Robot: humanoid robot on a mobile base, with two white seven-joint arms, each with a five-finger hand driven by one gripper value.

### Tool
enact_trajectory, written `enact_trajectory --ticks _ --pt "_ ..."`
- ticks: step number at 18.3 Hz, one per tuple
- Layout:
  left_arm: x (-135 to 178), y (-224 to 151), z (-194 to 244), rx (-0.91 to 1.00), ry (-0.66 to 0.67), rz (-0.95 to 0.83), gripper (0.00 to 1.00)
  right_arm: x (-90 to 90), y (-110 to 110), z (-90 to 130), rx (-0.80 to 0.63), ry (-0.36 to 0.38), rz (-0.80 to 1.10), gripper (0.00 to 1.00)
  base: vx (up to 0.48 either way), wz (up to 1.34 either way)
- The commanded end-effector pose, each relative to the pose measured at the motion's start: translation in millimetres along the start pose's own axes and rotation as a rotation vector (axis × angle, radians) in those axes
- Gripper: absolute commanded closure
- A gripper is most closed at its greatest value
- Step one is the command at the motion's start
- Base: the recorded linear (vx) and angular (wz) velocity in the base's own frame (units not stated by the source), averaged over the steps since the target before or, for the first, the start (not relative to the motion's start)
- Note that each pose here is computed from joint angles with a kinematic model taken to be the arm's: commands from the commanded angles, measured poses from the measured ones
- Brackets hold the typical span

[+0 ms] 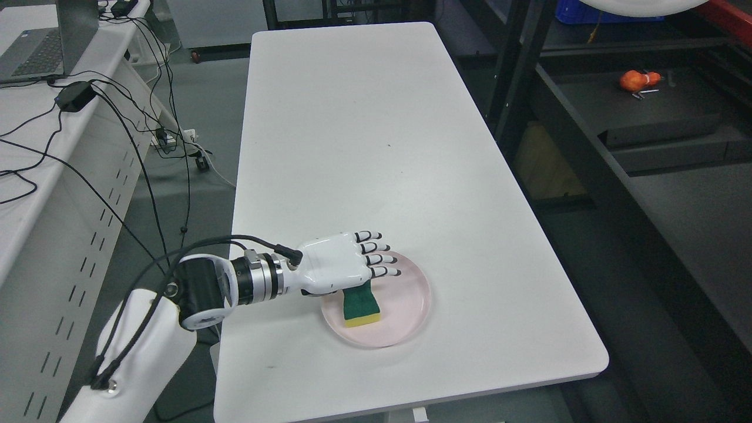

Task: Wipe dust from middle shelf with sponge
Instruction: 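Lower the left hand onto the green-yellow sponge and close the fingers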

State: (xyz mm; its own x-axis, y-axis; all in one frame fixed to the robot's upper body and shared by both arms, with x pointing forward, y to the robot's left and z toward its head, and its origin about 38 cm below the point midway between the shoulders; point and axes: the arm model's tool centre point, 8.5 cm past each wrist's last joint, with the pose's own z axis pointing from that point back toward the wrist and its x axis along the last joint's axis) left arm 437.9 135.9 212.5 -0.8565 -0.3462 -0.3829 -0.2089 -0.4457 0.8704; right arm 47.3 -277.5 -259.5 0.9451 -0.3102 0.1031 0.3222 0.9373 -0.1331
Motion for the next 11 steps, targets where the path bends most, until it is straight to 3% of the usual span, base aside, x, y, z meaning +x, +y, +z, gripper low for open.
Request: enact_trajectory --ticks 1,6,11 --pt "35 -7 -38 -0.029 -0.107 0.010 0.10 1.9 -10 -1 -0.011 0.051 0.003 0.00 0.000 0.00" --pt "37 -19 -41 -0.053 -0.112 0.039 0.10 1.9 -10 -1 -0.011 0.051 0.003 0.00 0.000 0.00" --pt "41 -28 -39 -0.059 -0.107 0.068 0.19 1.9 -10 -1 -0.011 0.051 0.003 0.00 0.000 0.00"
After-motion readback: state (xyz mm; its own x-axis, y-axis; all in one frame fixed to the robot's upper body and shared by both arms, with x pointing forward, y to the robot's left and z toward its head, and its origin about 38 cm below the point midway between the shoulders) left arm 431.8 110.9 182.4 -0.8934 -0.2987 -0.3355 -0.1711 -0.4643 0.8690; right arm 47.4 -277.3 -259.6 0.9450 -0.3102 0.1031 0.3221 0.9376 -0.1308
